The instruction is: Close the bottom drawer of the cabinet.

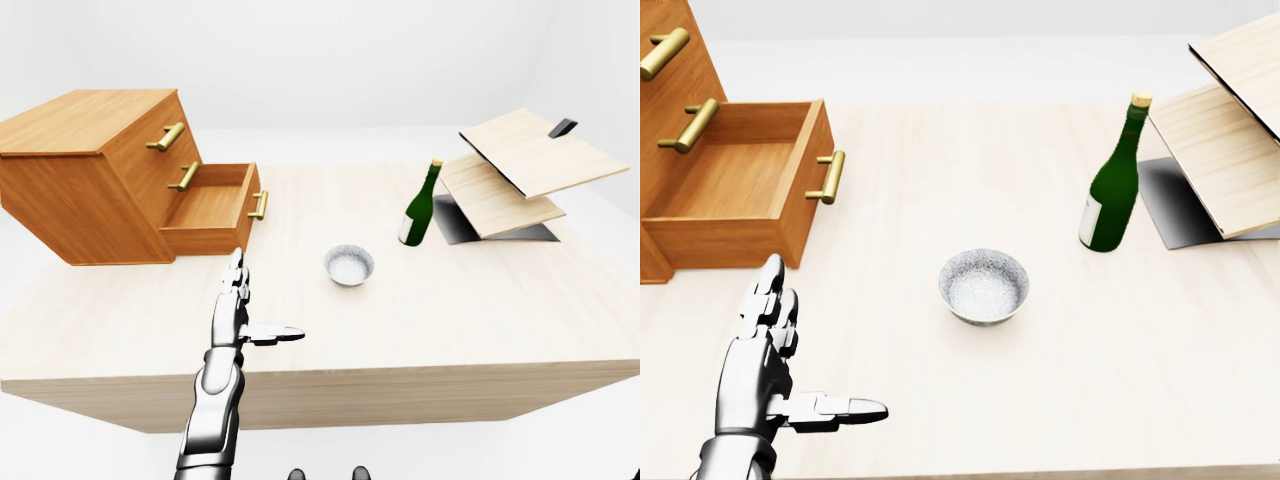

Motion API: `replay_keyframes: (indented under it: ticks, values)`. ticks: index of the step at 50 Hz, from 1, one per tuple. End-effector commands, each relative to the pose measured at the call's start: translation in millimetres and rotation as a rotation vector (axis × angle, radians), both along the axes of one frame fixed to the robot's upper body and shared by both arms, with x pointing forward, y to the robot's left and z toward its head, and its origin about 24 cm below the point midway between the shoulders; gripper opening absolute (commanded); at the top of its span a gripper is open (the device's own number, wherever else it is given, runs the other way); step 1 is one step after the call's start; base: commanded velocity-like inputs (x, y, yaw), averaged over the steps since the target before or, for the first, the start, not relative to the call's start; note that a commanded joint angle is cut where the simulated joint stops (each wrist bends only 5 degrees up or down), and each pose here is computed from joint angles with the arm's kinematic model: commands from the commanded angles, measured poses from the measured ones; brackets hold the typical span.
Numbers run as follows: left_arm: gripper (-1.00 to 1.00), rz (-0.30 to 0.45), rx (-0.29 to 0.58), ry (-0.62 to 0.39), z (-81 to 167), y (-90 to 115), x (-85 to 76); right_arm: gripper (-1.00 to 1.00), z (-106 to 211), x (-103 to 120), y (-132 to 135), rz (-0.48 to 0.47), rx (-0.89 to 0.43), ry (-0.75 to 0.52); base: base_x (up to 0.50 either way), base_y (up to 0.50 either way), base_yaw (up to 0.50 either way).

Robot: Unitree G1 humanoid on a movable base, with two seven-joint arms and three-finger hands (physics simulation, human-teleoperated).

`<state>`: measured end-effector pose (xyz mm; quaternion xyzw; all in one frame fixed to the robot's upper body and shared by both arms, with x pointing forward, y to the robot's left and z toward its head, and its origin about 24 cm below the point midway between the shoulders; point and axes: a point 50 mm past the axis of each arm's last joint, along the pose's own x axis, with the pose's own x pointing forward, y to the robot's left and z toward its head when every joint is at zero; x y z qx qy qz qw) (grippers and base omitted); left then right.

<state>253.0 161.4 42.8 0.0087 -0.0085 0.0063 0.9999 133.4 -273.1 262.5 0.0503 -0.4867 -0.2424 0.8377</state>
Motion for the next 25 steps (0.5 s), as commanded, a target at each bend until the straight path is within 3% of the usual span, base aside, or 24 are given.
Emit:
replay_keyframes:
  ticks: [1,25]
  values:
    - [1.00,0.000,0.000,-0.001,0.6,-0.4,0.2,1.00,3.4,-4.5,-1.9,0.007,0.006,-0.022,0.30,0.00,0.00]
    - [1.00,-0.002,-0.001,0.001,-0.2,-0.6,-0.2,1.00,4.2,-7.6,-3.5,0.014,0.015,-0.030,0.33,0.00,0.00]
